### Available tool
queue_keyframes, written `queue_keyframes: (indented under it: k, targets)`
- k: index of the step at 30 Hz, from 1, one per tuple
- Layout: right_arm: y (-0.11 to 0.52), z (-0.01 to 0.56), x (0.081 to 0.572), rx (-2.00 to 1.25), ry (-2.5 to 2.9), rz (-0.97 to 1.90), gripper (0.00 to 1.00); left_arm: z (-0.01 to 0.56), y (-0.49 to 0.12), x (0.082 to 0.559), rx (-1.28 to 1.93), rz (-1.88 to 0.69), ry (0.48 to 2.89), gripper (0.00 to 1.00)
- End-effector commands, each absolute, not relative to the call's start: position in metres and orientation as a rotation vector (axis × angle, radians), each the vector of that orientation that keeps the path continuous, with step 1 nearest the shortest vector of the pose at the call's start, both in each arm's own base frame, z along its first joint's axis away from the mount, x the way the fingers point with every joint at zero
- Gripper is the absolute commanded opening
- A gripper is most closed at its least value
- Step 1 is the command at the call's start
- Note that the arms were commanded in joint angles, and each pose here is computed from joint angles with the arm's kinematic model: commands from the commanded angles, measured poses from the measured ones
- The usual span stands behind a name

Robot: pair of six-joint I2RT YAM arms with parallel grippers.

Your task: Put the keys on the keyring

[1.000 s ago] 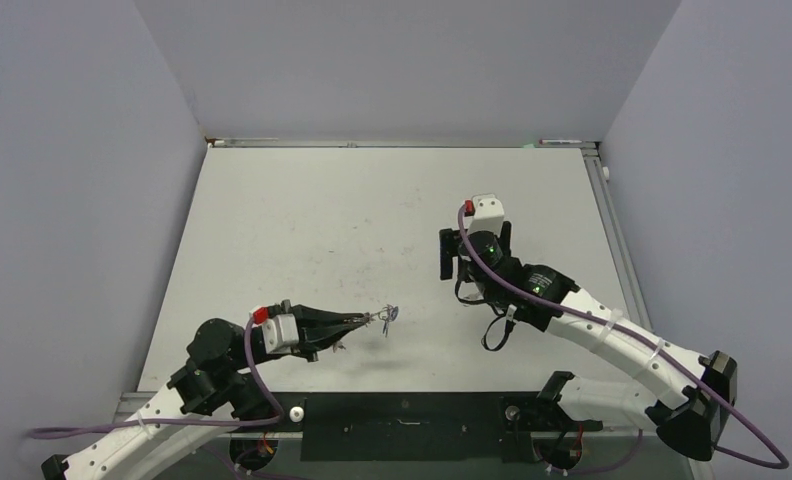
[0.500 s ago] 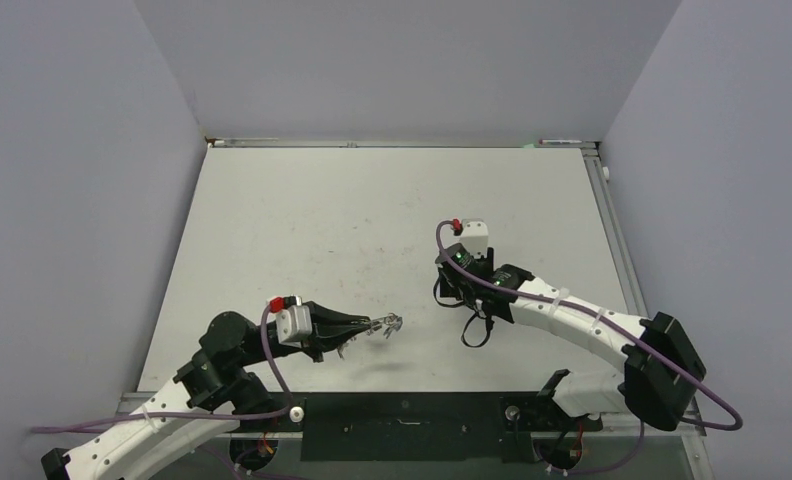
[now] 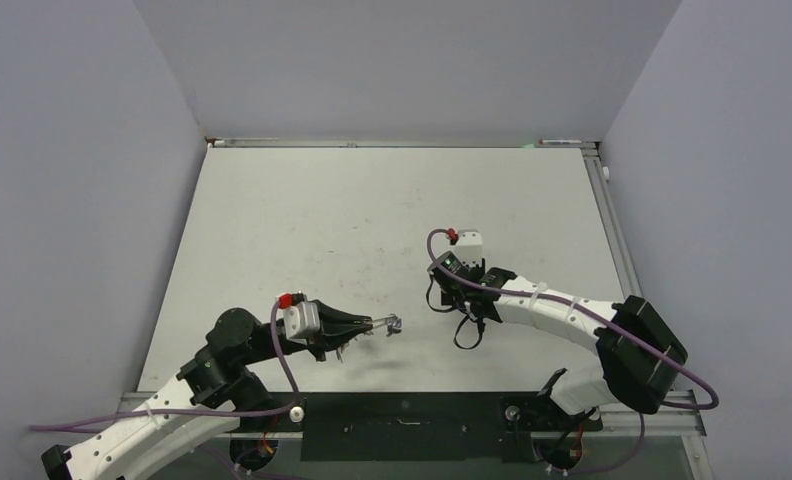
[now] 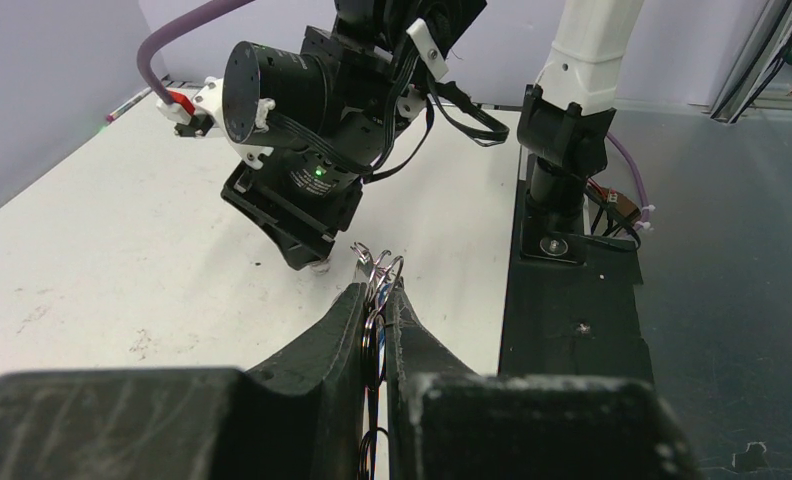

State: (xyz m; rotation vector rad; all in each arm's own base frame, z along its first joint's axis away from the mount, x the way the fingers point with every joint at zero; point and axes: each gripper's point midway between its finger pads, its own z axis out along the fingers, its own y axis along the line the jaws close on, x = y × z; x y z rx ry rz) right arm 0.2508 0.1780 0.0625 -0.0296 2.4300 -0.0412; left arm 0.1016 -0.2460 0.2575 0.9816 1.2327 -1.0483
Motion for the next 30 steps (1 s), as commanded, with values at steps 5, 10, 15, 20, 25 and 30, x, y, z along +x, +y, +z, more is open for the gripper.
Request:
queue_keyframes:
  k: [5,10,15,20,25,30]
  targets:
    - [0.170,0.050,0.253,0.013,2.413,-0.077,0.35,0.289,-0.244,0.102,0.948,-1.044,1.153,0.00]
    - [0.168,0.040,0.252,0.001,2.423,-0.091,0.32,0.289,-0.245,0.102,0.950,-1.047,1.154,0.00]
    - [0.167,0.030,0.252,-0.012,2.440,-0.108,0.28,0.289,-0.244,0.101,0.947,-1.050,1.152,0.00]
    - [0.166,0.024,0.254,-0.022,2.449,-0.122,0.27,0.289,-0.243,0.102,0.946,-1.043,1.153,0.00]
    - [0.163,0.019,0.254,-0.014,2.454,-0.125,0.25,0.287,-0.245,0.101,0.955,-1.048,1.158,0.00]
    - [0.163,0.014,0.253,-0.016,2.470,-0.096,0.24,0.286,-0.245,0.101,0.957,-1.052,1.161,0.00]
